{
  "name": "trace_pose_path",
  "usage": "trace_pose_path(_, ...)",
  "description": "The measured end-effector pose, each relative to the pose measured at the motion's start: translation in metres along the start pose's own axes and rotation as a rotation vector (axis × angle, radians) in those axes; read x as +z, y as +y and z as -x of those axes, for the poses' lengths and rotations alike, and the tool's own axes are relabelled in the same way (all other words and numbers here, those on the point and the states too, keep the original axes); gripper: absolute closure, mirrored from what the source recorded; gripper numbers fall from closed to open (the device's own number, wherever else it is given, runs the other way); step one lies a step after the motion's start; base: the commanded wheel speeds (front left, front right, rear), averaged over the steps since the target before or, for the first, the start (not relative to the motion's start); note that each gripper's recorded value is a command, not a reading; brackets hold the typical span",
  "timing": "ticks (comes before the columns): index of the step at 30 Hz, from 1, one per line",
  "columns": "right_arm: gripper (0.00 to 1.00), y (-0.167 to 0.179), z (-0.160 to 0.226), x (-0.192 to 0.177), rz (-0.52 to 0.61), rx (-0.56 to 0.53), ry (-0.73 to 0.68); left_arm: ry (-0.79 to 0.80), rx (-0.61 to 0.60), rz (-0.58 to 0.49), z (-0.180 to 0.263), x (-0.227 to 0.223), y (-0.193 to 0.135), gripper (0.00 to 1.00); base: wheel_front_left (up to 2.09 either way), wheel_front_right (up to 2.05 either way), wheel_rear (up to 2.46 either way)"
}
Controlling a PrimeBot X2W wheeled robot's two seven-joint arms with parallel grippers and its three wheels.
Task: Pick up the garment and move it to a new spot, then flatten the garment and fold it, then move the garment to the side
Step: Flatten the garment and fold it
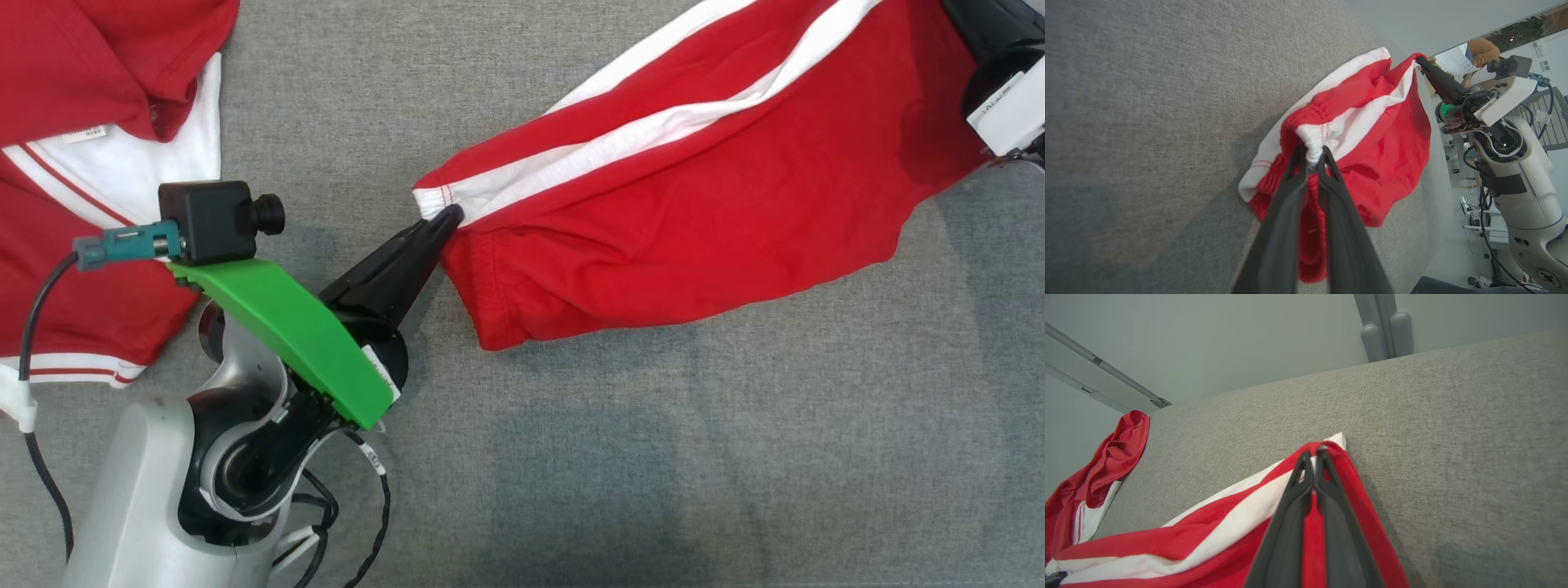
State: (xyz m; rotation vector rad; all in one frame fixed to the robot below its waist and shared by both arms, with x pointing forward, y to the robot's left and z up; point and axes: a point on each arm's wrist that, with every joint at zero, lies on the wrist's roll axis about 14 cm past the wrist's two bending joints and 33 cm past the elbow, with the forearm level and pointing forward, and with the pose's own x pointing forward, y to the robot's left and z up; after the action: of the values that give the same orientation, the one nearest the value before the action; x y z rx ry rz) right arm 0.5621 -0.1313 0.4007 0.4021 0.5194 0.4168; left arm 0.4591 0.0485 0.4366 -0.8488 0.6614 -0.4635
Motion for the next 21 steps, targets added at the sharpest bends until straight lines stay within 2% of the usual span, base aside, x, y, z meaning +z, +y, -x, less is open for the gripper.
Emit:
trace_pose_path(8, 1.0, -0.001, -0.015, -0.008, 0.031, -0.013, 0.048, -0.011, 0.034, 0.01, 0.003, 0.003, 0.008, 1.0, 0.0, 0.0, 0.0)
trace_pose_path(11, 1.0, -0.003, -0.019, -0.008, 0.036, -0.022, 0.049, -0.012, 0.046, 0.016, 0.004, 0.003, 0.011, 0.71, 0.0, 0.0, 0.0)
trace_pose_path(12, 0.69, -0.004, -0.019, -0.008, 0.04, -0.026, 0.049, -0.012, 0.049, 0.017, 0.004, 0.003, 0.012, 0.59, 0.0, 0.0, 0.0)
trace_pose_path(13, 0.42, -0.004, -0.02, -0.008, 0.049, -0.029, 0.048, -0.016, 0.05, 0.018, 0.005, 0.003, 0.012, 0.36, 0.0, 0.0, 0.0)
trace_pose_path(14, 0.0, -0.004, -0.021, -0.007, 0.053, -0.031, 0.047, -0.02, 0.051, 0.017, 0.005, 0.004, 0.012, 0.18, 0.0, 0.0, 0.0)
trace_pose_path(15, 0.0, -0.004, -0.022, -0.007, 0.058, -0.033, 0.049, -0.025, 0.051, 0.017, 0.005, 0.005, 0.012, 0.05, 0.0, 0.0, 0.0)
trace_pose_path(16, 0.0, -0.004, -0.023, -0.007, 0.057, -0.034, 0.047, -0.025, 0.052, 0.017, 0.005, 0.005, 0.012, 0.0, 0.0, 0.0, 0.0)
trace_pose_path(21, 0.0, -0.005, -0.023, -0.011, 0.063, -0.047, 0.044, -0.026, 0.063, 0.007, 0.006, 0.005, 0.014, 0.0, 0.0, 0.0, 0.0)
